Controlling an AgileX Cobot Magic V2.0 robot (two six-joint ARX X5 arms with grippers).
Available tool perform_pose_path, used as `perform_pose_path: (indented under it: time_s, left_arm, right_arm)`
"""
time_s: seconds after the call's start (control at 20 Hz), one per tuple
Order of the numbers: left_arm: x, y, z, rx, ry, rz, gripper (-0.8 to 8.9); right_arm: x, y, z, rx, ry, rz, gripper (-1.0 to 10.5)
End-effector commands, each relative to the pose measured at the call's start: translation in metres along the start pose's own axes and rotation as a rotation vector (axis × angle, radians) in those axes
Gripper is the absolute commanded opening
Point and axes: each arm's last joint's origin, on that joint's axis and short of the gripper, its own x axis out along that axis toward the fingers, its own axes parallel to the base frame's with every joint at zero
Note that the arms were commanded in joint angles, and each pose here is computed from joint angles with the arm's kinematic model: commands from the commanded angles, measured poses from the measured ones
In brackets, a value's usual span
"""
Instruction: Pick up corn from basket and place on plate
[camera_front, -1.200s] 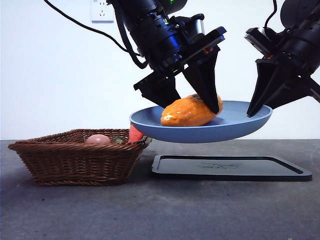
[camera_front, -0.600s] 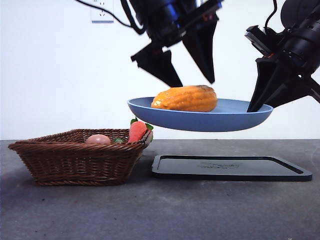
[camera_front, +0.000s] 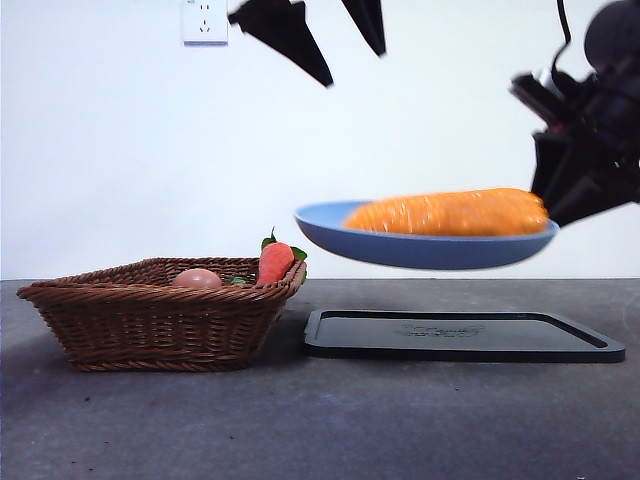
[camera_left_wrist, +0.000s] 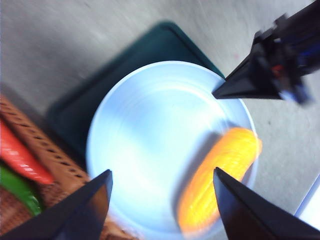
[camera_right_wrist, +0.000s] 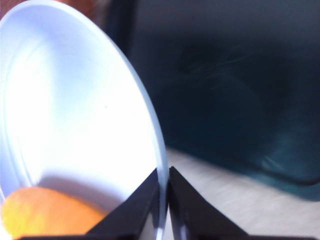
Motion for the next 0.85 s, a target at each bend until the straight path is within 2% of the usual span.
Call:
perform_pose_path:
  time_s: [0.05, 0.3, 0.55, 0.85]
  left_arm:
    - [-0.011, 0.001, 0.008, 0.009, -0.027, 0.005, 3.27]
    - [-0.028, 0.003, 0.011, 0.001, -0.044, 0.012, 3.26]
    - [-0.029, 0.002, 0.01, 0.001, -0.037, 0.012, 3.26]
    - [-0.03, 0.006, 0.01, -0.003, -0.039, 0.018, 3.26]
  right_arm:
    - [0.01, -0.016, 0.012, 0.048, -0.011, -0.002, 0.0]
    - [0.035, -0.051, 0.039, 0.126, -0.009, -0.022, 0.0]
    - [0.053, -0.062, 0.069, 0.136, 0.006, -0.031, 0.0]
    - [0.058, -0.067, 0.066, 0.113, 0.056, -0.083, 0.0]
